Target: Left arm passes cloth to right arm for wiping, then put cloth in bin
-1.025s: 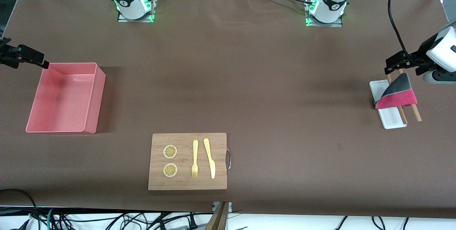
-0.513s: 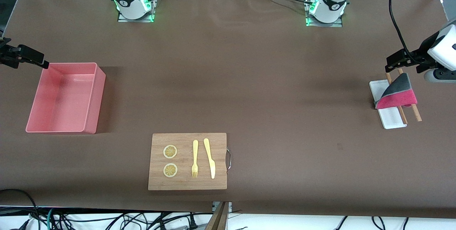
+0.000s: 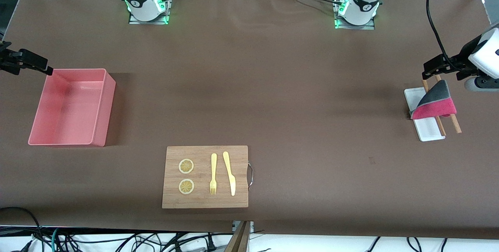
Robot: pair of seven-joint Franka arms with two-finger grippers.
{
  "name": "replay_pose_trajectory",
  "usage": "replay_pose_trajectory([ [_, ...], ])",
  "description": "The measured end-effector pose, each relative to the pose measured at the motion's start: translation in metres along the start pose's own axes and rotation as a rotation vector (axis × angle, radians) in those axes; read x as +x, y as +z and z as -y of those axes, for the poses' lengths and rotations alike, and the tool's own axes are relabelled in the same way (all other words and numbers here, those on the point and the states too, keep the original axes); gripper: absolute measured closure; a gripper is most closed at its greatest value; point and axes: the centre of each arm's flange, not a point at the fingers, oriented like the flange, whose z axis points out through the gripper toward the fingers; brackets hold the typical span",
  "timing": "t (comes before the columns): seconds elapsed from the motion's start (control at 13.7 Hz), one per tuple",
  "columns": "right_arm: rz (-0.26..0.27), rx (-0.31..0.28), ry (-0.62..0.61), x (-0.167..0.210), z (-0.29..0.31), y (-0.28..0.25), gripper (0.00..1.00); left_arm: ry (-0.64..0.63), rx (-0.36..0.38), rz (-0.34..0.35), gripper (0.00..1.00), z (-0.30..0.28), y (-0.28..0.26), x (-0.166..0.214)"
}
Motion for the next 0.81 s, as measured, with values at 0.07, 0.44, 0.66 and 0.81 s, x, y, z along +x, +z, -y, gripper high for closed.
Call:
replay_pose_trajectory([
  [0.07,-0.001,-0.001,0.000,0.000,0.000,0.000,0.00,0.001,0.005,0.002,0.00,0.000,0.000,0.000],
  [0.44,0.009,-0.015,-0.001,-0.003,-0.001,0.000,0.00,0.005,0.008,0.004,0.00,-0.002,0.001,0.000],
  [0.66,0.017,-0.020,-0.010,-0.007,0.004,0.000,0.00,0.004,0.008,0.003,0.00,-0.002,0.000,0.000],
  [0.81,0.021,-0.036,-0.027,-0.009,0.013,-0.002,0.00,0.003,0.008,0.003,0.00,-0.001,0.000,0.000],
])
